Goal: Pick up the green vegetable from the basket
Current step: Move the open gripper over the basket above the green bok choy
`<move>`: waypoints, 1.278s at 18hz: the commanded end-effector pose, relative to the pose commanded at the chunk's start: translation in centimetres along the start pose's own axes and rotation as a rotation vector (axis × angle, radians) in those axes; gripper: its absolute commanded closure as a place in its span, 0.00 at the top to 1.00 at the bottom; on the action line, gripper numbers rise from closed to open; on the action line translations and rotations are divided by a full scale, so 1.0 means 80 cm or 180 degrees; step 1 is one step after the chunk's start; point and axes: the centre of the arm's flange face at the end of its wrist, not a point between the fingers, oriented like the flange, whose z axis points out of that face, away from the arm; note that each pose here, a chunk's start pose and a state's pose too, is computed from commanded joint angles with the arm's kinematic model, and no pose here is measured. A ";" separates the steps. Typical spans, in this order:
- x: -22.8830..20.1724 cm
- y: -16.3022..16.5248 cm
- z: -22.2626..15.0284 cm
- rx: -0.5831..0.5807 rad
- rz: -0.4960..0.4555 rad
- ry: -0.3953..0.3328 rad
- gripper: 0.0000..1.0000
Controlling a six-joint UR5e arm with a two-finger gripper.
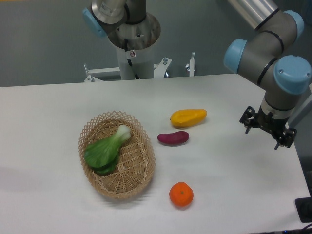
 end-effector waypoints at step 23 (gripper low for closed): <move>0.154 -0.167 -0.004 0.0050 -0.0268 0.0228 1.00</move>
